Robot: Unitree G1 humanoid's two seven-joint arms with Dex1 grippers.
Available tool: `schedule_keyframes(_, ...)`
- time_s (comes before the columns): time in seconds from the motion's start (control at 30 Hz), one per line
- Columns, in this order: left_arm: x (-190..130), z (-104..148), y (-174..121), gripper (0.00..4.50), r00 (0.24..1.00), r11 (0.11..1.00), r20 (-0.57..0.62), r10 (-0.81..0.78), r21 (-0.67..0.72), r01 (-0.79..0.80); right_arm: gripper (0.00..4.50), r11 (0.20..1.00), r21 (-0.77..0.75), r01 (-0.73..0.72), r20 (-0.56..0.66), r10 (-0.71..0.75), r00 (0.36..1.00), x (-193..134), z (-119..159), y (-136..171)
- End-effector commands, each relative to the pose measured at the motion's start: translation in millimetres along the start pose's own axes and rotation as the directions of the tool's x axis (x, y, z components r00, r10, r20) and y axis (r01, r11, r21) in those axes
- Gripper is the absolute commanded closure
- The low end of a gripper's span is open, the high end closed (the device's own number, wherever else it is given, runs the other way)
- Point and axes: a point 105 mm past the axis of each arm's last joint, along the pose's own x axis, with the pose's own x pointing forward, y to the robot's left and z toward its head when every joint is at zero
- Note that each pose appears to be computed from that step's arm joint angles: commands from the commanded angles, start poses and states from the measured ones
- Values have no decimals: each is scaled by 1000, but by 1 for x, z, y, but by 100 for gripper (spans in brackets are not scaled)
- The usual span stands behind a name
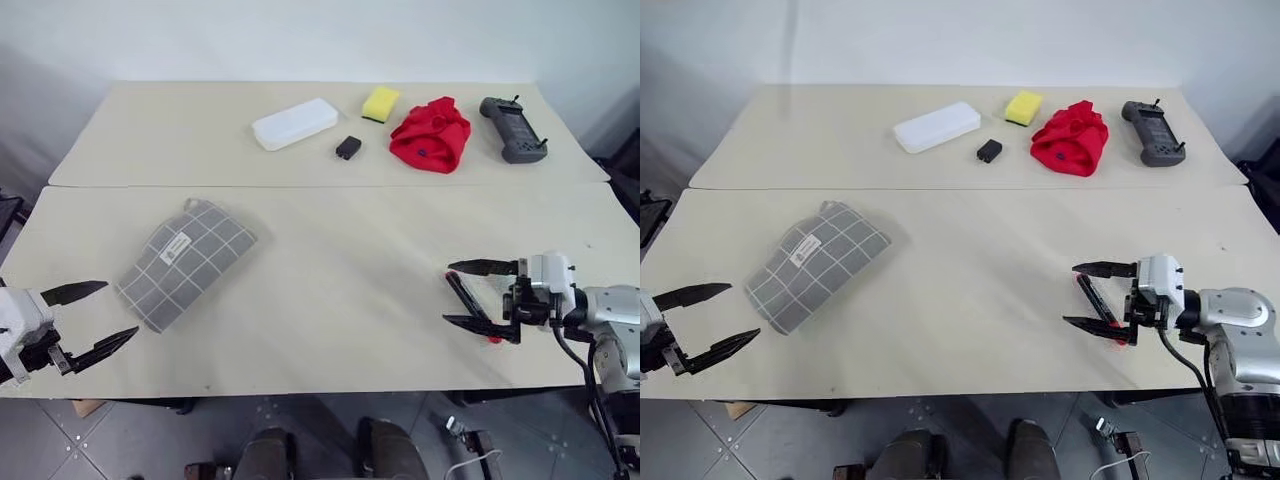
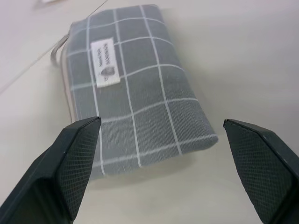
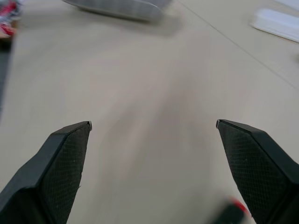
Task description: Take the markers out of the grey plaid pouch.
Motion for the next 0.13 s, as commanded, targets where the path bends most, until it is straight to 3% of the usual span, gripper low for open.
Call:
schedule_keyframes(0.03, 1, -14, -4, 2, 1000, 999, 13, 3, -32, -3, 0, 994, -104, 15, -10, -16, 1000, -6, 2, -5)
schedule_keyframes(0.13, 3, -18, -5, 2, 999, 999, 21, 29, -32, -28, 0, 991, -106, 75, 24, -73, 997, -3, 3, -14)
